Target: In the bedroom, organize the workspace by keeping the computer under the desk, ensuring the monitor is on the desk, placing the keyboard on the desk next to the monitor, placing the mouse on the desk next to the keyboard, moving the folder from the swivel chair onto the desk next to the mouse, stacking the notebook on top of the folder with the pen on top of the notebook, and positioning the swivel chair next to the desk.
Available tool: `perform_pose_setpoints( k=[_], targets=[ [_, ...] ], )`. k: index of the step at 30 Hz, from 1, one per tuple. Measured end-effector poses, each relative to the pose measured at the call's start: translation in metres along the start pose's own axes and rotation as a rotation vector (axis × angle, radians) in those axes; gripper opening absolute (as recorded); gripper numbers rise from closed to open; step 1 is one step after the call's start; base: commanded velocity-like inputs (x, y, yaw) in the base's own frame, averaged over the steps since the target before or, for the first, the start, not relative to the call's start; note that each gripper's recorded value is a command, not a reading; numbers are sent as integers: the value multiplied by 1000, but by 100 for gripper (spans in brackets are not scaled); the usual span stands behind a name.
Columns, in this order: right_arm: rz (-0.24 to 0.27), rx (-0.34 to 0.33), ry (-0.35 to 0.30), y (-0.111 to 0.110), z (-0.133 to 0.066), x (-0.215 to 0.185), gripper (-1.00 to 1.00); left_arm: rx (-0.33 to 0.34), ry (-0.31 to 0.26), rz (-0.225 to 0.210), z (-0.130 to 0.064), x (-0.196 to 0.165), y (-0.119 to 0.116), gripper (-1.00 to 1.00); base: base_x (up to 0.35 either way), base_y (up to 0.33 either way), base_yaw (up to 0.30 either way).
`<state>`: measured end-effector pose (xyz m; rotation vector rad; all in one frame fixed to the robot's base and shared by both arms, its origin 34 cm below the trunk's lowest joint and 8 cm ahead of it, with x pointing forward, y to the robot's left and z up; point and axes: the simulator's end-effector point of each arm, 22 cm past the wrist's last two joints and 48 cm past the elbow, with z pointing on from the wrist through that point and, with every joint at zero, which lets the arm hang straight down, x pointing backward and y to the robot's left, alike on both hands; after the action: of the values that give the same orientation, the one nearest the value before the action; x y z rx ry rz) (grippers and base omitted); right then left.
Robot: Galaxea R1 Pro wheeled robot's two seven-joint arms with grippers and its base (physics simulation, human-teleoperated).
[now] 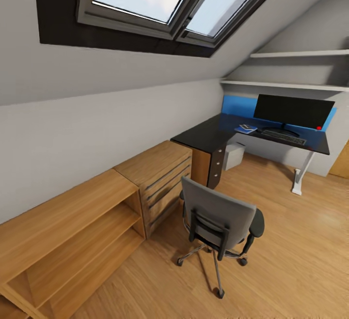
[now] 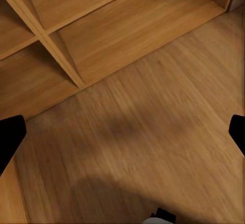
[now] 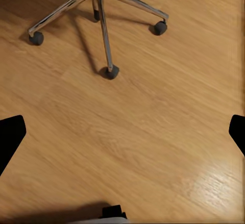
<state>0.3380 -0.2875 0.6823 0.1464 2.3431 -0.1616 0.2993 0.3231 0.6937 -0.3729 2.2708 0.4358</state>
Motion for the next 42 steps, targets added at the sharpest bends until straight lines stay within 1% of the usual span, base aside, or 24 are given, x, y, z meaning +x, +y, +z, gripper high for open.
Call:
perform_pose_setpoints(
  k=[16, 32, 42],
  targets=[
    [-2, 3, 17, -2, -1, 6, 100, -1, 10, 3, -2, 5, 0, 100, 0, 0, -207],
    [-4, 4, 28, -2, -2, 11, 100, 4, 24, 8, -4, 10, -2, 100, 0, 0, -244],
    [-4, 4, 32, -2, -3, 13, 100, 4, 28, 10, -5, 11, -2, 100, 211, 114, -259]
  ],
)
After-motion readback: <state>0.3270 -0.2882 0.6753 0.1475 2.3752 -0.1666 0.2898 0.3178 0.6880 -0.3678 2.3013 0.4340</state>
